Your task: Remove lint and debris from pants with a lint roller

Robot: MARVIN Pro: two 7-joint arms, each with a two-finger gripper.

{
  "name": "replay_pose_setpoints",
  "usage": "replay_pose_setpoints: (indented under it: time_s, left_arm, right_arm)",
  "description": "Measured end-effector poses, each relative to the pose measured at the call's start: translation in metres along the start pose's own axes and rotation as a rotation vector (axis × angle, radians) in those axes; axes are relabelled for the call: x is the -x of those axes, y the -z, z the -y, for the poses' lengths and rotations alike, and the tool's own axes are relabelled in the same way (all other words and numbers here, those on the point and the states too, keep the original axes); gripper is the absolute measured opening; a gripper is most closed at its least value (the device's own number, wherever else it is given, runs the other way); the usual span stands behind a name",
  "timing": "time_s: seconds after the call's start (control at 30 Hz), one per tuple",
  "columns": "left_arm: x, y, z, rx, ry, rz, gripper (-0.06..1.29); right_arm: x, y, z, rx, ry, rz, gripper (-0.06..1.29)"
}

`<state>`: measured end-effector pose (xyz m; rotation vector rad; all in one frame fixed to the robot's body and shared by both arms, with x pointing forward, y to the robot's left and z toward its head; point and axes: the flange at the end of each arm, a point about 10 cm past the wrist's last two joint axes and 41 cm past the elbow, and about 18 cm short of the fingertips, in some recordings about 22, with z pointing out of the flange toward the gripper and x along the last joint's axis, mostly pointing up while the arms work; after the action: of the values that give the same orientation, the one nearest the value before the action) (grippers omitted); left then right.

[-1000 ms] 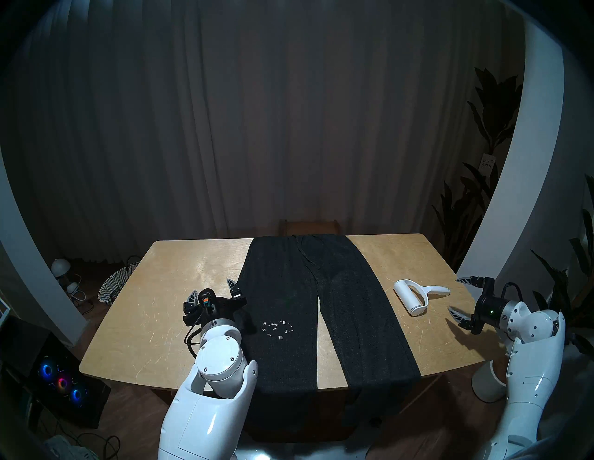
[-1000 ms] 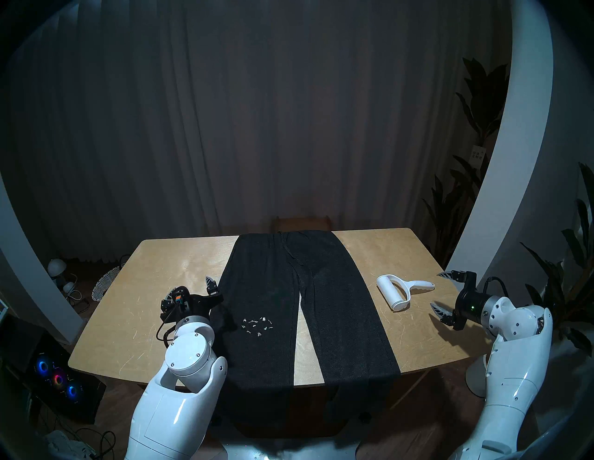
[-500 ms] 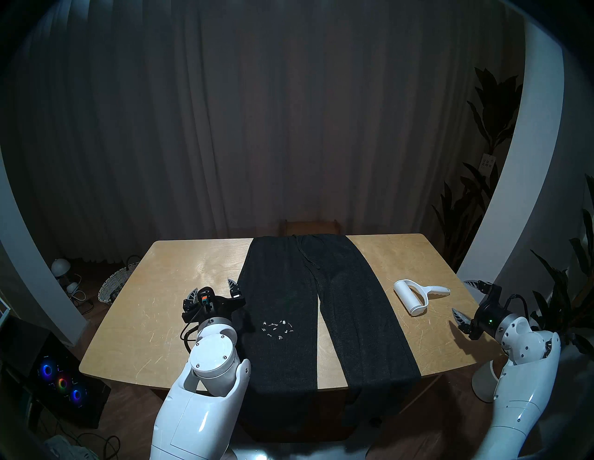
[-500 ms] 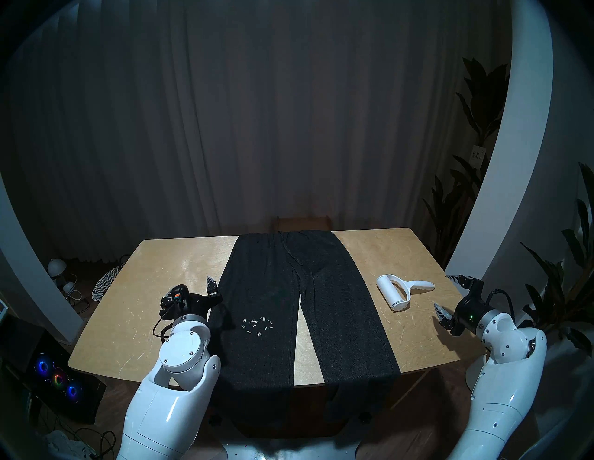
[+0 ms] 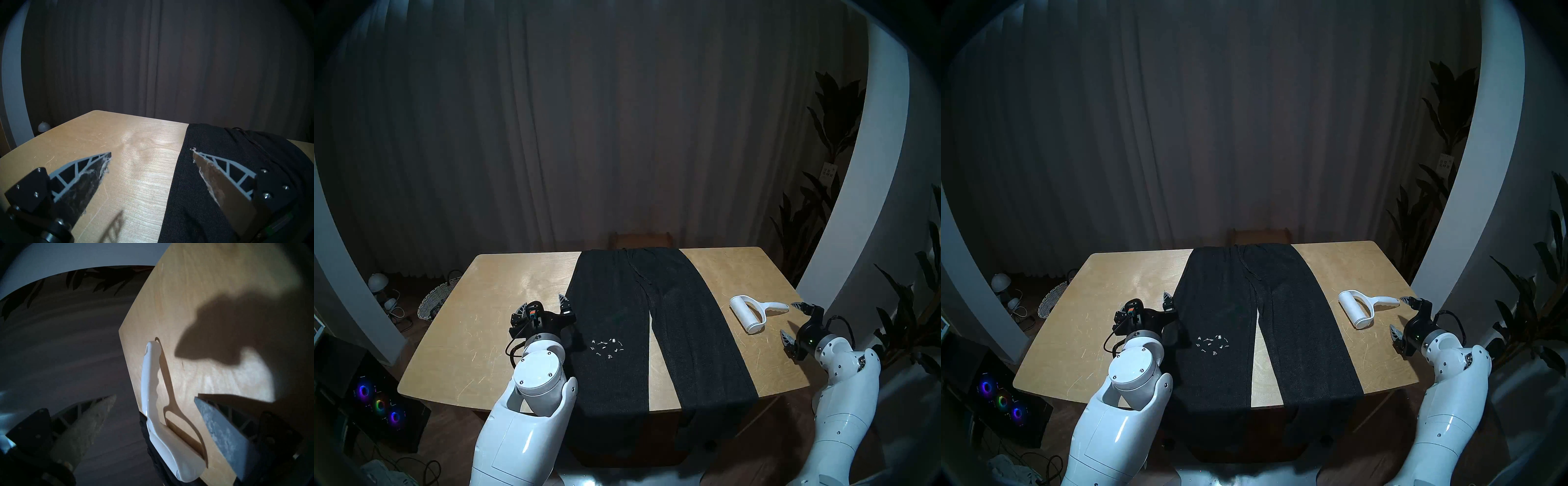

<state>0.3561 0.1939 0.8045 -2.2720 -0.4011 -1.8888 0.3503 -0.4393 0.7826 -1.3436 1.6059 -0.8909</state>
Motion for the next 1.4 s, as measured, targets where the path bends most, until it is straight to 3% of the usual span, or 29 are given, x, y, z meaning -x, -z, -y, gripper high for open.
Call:
replay_pose_setpoints:
  time_s: [0.5, 1.03, 1.27, 1.4]
  left_arm:
    - [-0.001, 0.003, 0.002, -0.061, 0.014, -0.011, 1.24]
    - [0.005, 0.012, 0.007, -0.105, 0.022, -0.01, 1.24]
    - [0.003, 0.012, 0.006, -0.056, 0.049, -0.004, 1.24]
    - [0.003, 0.011, 0.008, -0.042, 0.104, 0.021, 1.24]
  right_arm:
    - [0.009, -0.034, 0.007, -0.054, 0.141, 0.012, 1.22]
    - [0.01, -0.055, 0.012, -0.07, 0.173, 0.035, 1.22]
    - [0.011, -0.062, 0.013, -0.076, 0.171, 0.037, 1.17]
    - [0.012, -0.065, 0.014, -0.08, 0.165, 0.035, 1.17]
